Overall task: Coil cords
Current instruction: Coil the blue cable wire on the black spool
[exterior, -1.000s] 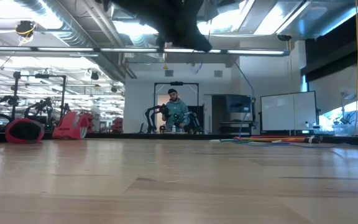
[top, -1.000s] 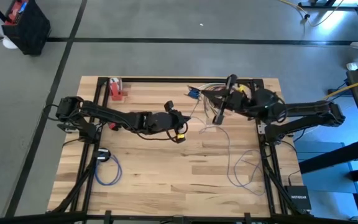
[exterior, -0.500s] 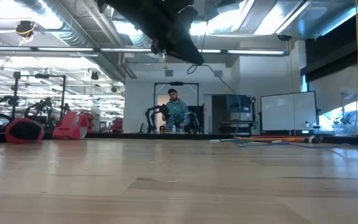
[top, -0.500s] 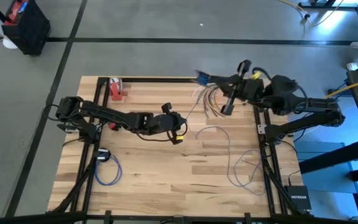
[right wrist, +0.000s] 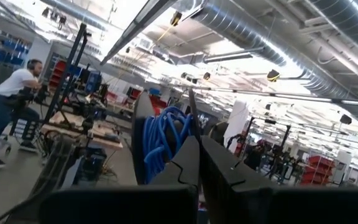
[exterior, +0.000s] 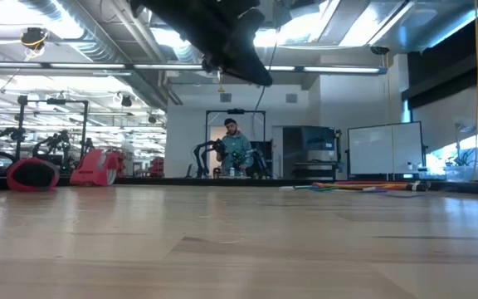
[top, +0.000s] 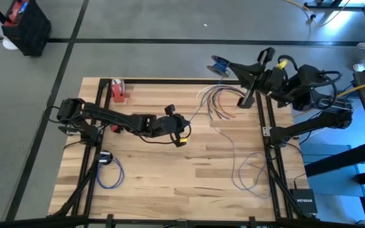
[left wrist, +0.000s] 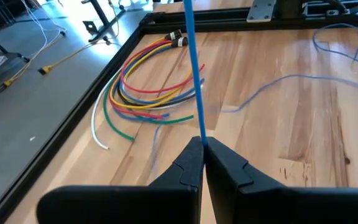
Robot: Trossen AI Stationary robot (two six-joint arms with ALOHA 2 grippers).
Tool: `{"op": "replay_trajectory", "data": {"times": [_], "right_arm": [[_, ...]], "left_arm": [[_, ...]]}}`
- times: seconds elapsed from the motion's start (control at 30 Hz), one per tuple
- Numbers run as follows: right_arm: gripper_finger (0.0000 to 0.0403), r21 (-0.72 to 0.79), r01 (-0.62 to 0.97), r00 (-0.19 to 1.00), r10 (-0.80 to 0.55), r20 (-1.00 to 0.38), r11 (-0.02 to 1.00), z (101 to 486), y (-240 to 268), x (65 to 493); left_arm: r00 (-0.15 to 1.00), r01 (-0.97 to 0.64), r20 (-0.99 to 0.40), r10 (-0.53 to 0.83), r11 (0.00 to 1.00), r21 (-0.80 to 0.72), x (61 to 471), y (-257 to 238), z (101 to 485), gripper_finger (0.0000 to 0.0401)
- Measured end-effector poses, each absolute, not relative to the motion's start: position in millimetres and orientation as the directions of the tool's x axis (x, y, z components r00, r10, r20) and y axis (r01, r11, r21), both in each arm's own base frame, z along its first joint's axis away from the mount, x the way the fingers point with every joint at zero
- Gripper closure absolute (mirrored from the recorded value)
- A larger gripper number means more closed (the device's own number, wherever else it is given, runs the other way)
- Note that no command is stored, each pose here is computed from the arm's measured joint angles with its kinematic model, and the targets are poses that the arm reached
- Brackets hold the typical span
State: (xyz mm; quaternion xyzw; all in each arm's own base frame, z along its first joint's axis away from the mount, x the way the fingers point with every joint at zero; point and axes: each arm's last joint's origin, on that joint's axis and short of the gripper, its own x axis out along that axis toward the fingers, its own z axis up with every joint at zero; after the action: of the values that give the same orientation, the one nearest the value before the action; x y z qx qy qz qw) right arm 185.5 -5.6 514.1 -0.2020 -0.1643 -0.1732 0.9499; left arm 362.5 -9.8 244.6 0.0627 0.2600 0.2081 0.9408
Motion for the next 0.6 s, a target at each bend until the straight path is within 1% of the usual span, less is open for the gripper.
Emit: {"op": "replay_trajectory", "data": {"times": [0.2, 0.33, 0.43, 0.53, 0.6], "right_arm": [[0.0395, -0.359, 0.365, 0.916, -0.262, 0.303, 0.859, 506.9, -5.6, 188.0], [0.0395, -0.381, 0.342, 0.933, -0.262, 0.246, 0.859, 501.3, -5.6, 189.7], [0.0395, -0.390, 0.332, 0.939, -0.262, 0.222, 0.859, 498.8, -5.6, 190.4], [0.0395, -0.393, 0.329, 0.941, -0.262, 0.215, 0.859, 497.9, -5.6, 190.8], [0.0395, -0.397, 0.324, 0.944, -0.262, 0.202, 0.859, 496.5, -5.6, 191.3]], "left_arm": [[0.771, -0.353, -0.478, 0.422, 0.907, 0.231, 361.8, -9.6, 241.8, 0.0393], [0.769, -0.371, -0.480, 0.422, 0.906, 0.202, 361.7, -9.6, 241.5, 0.0390], [0.751, -0.397, -0.503, 0.427, 0.902, 0.172, 360.1, -7.5, 239.1, 0.0370], [0.733, -0.439, -0.520, 0.439, 0.889, 0.132, 358.9, -2.7, 237.4, 0.0335], [0.710, -0.444, -0.547, 0.444, 0.885, 0.141, 356.7, -1.6, 234.6, 0.0310]]}}
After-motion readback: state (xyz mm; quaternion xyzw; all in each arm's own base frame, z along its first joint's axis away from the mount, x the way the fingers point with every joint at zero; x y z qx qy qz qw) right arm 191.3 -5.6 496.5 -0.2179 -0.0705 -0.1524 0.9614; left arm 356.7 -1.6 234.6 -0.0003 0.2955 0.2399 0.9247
